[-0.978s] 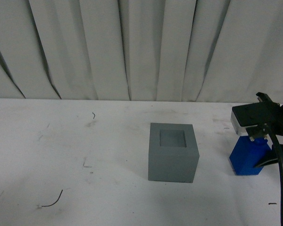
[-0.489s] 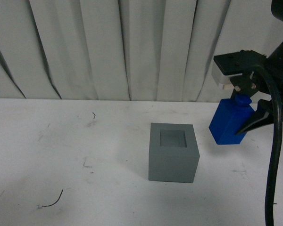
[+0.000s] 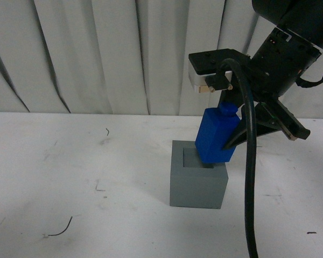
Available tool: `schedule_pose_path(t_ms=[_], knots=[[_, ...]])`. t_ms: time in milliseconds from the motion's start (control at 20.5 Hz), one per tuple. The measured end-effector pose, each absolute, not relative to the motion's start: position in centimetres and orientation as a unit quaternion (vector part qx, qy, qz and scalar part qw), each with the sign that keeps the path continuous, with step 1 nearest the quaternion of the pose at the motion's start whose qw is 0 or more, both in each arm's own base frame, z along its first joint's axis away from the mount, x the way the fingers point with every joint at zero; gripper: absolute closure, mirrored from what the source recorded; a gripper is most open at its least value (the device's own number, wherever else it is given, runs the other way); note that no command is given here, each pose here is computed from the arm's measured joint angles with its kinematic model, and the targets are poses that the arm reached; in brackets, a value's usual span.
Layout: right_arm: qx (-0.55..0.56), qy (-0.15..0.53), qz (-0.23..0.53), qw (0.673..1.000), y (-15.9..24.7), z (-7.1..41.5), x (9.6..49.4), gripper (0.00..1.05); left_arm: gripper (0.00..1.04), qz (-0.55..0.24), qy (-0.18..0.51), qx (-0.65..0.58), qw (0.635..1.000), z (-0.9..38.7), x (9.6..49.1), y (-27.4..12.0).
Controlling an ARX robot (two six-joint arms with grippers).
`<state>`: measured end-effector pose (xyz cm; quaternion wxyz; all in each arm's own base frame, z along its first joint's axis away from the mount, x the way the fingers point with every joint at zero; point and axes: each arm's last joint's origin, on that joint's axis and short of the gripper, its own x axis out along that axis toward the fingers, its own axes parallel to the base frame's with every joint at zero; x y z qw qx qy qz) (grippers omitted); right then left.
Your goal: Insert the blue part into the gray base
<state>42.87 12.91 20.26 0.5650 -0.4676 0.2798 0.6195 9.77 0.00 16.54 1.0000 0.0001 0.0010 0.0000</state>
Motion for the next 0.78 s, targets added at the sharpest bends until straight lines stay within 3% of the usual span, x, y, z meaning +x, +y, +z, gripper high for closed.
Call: schedule_pose_path(t_ms=[782], knots=[[-0.456,0.320,0.597,0.577,15.3,18.7,43.8,0.58,0.07,0.000,0.001,0.000,1.000,16.5,9.8,0.0]])
